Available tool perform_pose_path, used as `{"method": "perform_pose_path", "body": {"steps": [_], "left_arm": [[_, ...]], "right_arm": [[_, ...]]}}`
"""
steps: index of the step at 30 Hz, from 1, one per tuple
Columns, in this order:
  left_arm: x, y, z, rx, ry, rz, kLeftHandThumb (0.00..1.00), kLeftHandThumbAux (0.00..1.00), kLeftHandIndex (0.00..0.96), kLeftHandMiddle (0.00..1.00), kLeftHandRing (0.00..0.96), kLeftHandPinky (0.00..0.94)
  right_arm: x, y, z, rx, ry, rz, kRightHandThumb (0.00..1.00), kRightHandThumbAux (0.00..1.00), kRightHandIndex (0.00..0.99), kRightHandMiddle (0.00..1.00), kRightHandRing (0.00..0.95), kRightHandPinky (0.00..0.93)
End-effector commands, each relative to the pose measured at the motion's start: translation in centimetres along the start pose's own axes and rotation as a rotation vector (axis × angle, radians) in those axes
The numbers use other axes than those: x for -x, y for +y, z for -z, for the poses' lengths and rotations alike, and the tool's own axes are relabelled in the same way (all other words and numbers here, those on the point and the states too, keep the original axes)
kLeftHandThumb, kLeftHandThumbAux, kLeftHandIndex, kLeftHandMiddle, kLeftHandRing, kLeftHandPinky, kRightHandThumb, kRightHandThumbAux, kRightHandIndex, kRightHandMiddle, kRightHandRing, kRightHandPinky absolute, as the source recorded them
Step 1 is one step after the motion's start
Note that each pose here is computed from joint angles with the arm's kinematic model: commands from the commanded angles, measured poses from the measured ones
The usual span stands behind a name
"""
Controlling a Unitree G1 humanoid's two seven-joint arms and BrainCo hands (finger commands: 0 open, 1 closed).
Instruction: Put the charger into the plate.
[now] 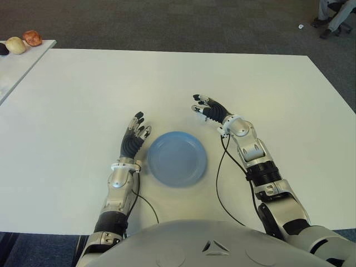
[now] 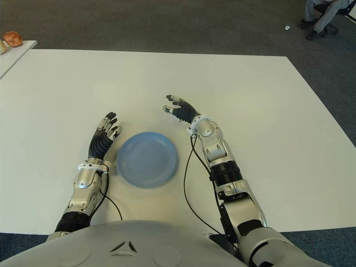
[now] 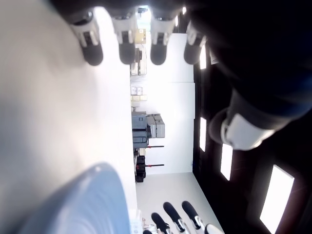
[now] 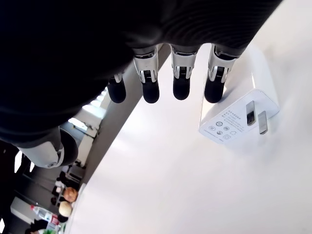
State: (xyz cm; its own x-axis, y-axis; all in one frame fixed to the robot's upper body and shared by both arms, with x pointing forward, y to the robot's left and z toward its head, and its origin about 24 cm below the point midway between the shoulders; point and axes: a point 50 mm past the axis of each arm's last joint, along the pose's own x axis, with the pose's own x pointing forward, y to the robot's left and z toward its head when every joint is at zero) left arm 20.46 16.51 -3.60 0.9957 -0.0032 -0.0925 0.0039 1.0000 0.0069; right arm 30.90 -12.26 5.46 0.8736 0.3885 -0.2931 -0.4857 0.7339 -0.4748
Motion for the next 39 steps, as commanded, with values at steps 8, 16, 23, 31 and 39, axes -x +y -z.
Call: {"method": "perform_pose_path", "body": {"steps": [8, 16, 23, 31, 39], "left_arm": [[2.1, 0.1, 3.4, 0.016, 0.202, -0.001, 0.0, 0.568, 0.0, 0.013, 0.002, 0.015], [2.1, 0.2, 3.4, 0.02, 0.202, 0.0, 0.0, 0.565, 0.0, 0.015, 0.003, 0.017], [2.1, 0.2, 3.4, 0.02, 0.203, -0.001, 0.0, 0.564, 0.0, 0.015, 0.003, 0.017], [2.1, 0.2, 3.4, 0.024, 0.199, -0.001, 0.0, 0.573, 0.0, 0.015, 0.002, 0.017], [2.1, 0.3, 3.4, 0.02, 0.199, -0.002, 0.0, 0.576, 0.0, 0.013, 0.0, 0.014]], "right_arm": [[1.8, 0.1, 0.5, 0.001, 0.052, -0.008, 0.0, 0.418, 0.0, 0.0, 0.0, 0.0], [3.1, 0.4, 0.1, 0.016, 0.047, -0.017, 0.0, 0.391, 0.0, 0.0, 0.0, 0.0], [3.7, 0.3, -0.1, 0.037, 0.043, -0.001, 0.0, 0.397, 0.0, 0.0, 0.0, 0.0], [4.5, -0.2, 0.0, 0.094, 0.056, 0.041, 0.0, 0.42, 0.0, 0.0, 0.0, 0.0], [5.1, -0.6, -0.5, 0.175, 0.006, 0.138, 0.0, 0.446, 0.0, 0.0, 0.0, 0.0]]}}
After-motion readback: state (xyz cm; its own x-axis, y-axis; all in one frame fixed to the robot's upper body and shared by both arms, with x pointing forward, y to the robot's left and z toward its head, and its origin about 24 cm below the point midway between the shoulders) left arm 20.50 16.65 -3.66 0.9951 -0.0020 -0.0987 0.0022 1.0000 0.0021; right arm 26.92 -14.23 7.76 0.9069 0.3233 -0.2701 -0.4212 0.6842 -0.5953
